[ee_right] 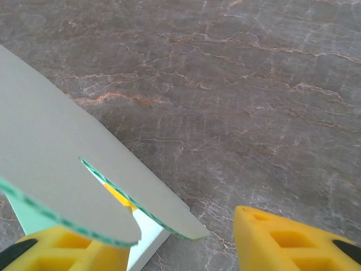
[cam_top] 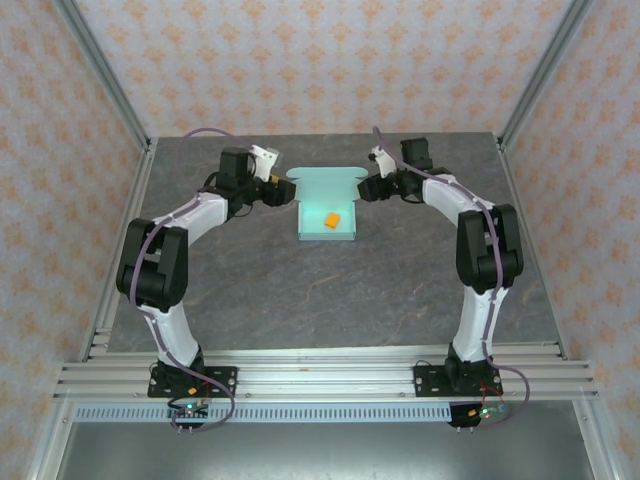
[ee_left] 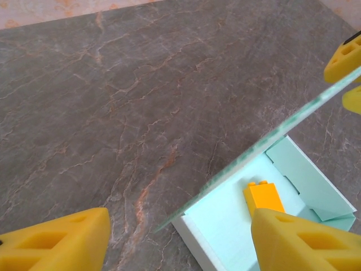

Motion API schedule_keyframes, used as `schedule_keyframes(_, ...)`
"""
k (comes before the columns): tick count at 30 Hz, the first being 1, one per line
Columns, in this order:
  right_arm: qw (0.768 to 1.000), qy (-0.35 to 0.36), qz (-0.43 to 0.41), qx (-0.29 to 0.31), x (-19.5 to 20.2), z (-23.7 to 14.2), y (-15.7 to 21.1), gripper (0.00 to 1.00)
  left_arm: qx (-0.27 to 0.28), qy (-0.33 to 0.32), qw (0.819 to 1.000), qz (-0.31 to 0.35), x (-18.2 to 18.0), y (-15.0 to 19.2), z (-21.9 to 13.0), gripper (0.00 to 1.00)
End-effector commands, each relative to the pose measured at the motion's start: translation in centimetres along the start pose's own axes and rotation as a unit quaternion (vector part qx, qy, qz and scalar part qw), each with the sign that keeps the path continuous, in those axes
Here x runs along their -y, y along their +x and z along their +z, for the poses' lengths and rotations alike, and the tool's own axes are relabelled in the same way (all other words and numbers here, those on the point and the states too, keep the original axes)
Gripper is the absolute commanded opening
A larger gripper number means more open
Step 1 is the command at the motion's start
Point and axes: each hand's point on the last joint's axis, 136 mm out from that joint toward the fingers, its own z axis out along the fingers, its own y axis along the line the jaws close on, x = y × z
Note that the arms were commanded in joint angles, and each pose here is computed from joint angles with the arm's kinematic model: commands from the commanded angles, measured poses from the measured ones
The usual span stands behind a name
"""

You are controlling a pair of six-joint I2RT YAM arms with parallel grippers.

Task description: Fold the paper box

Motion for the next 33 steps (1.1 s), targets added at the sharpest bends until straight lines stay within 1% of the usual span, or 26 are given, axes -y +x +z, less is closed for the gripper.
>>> schedule_keyframes(1, 0.998, -0.024, -0.045, 0.032, -1.0, 0.4, -2.3, 0.47, 0.002, 0.028, 0.999, 0.014, 0.4, -0.9, 0.4, 0.67)
schedule_keyframes(4, 0.998, -0.028, -0.049, 0.030, -1.2, 1.1, -2.3, 0.43, -0.002, 0.037, 0.999, 0.017, 0.5, -1.1, 0.7, 0.67)
schedule_keyframes(6, 0.998, -0.029, -0.053, 0.027, -1.3, 1.4, -2.3, 0.41, -0.015, 0.042, 0.999, 0.011, 0.2, -0.1, 1.6, 0.67)
schedule_keyframes(11, 0.998, -0.022, -0.055, 0.023, -1.3, 1.9, -2.4, 0.33, -0.024, 0.060, 0.998, 0.008, 0.6, -0.1, 2.5, 0.58)
schedule_keyframes(15, 0.998, -0.011, -0.055, 0.021, -1.2, 1.9, -2.5, 0.28, -0.032, 0.065, 0.997, 0.006, 1.0, 0.0, 3.0, 0.45)
schedule_keyframes(18, 0.998, -0.001, -0.056, 0.018, -1.0, 1.8, -2.4, 0.27, -0.032, 0.058, 0.998, 0.009, 0.9, 0.0, 2.8, 0.43)
schedule_keyframes(21, 0.998, 0.006, -0.057, 0.016, -0.8, 1.8, -2.5, 0.24, -0.032, 0.053, 0.998, 0.013, 0.8, -0.2, 2.5, 0.36)
schedule_keyframes(24, 0.998, 0.011, -0.059, 0.017, -0.9, 1.5, -2.7, 0.21, -0.030, 0.053, 0.998, 0.011, 0.9, -0.3, 2.5, 0.33)
schedule_keyframes(28, 0.997, 0.033, -0.059, 0.020, -1.0, 1.5, -2.9, 0.17, -0.024, 0.055, 0.998, 0.002, 1.0, -0.5, 2.6, 0.28)
schedule_keyframes(33, 0.994, 0.095, -0.043, 0.023, -0.4, 1.4, -3.3, 0.13, -0.018, 0.045, 0.999, -0.006, 1.4, -0.7, 2.7, 0.24)
